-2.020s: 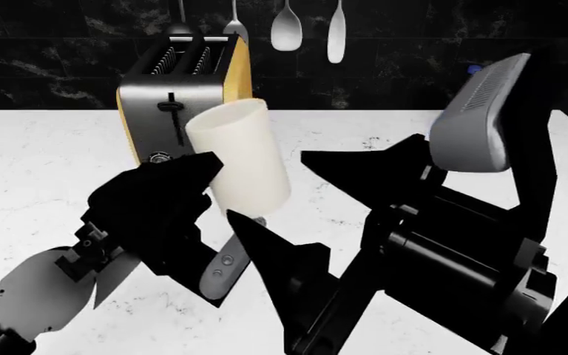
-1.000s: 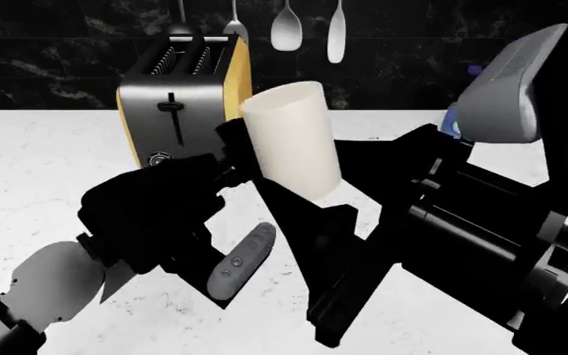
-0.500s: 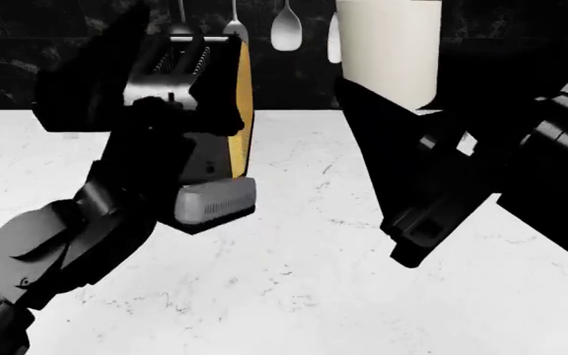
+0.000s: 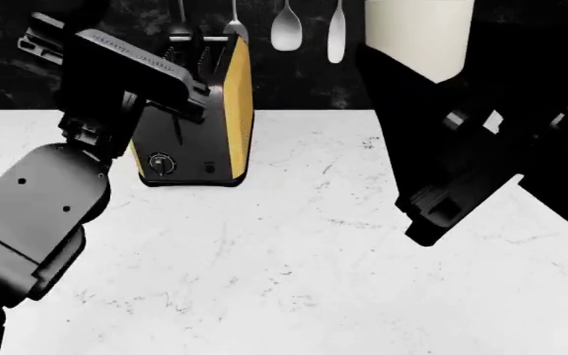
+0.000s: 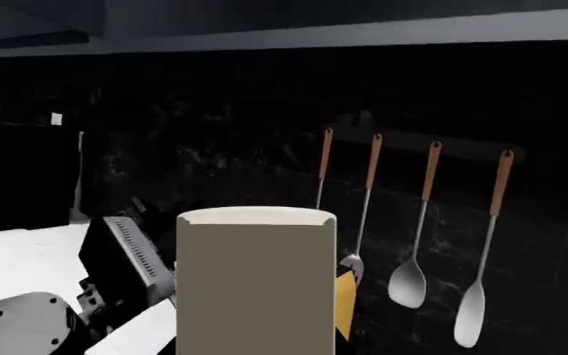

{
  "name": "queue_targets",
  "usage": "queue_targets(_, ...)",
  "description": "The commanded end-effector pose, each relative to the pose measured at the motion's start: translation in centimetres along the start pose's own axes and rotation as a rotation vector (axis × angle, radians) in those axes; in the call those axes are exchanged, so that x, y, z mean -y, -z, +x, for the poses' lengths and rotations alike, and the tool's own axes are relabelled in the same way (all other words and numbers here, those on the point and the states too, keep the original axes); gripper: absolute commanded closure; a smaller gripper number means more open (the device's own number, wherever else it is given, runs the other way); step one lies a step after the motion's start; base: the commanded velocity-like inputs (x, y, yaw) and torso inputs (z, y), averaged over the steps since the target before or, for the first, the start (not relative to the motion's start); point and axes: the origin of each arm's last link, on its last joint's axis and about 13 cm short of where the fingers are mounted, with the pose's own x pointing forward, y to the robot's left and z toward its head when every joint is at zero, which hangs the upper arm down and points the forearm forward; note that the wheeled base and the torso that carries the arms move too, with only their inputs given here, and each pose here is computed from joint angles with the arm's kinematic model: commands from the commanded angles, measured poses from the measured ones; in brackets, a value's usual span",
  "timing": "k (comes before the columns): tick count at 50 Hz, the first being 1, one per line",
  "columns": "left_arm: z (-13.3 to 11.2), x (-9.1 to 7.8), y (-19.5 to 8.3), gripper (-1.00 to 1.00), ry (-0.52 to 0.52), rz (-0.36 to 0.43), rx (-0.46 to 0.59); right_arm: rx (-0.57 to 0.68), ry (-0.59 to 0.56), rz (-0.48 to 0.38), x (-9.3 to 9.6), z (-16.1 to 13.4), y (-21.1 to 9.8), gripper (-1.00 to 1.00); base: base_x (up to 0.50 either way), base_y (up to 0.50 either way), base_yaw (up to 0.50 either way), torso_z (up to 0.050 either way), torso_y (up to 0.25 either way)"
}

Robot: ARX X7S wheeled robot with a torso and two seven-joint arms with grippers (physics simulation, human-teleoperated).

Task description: A wet mug is on the counter and needs to be dried. Pick it up and place it upside down in the open cabinet.

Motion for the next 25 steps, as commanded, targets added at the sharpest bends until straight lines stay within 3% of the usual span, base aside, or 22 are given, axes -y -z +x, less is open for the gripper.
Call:
queue_targets(1,-1.0,0.3,-0.1,-1.0,0.225,-0.28,-0.311,0.056,0.051,-0.131,-0.1,0.4,0.5,1.0,0.0,0.0,0.0,0.0,0.0)
queue_targets(5,-1.4,0.5,0.3,-1.0,0.248,-0.308,-0.368,0.103,0.092,-0.26,-0.5,0.2,0.3,1.0,0.0,0.0,0.0,0.0,0.0)
queue_targets(10,-1.5,0.6,0.5,-1.0,0.251,-0.319,-0.396,0.167,0.114,-0.358,-1.2,-0.3,-0.7,1.0,0.0,0.0,0.0,0.0,0.0)
queue_targets(25,-1.7,0.6,0.8,-1.0,0.255,-0.323,-0.407,0.417,0.104,-0.496,-2.4,-0.2,-5.6,1.0,0.0,0.0,0.0,0.0,0.001)
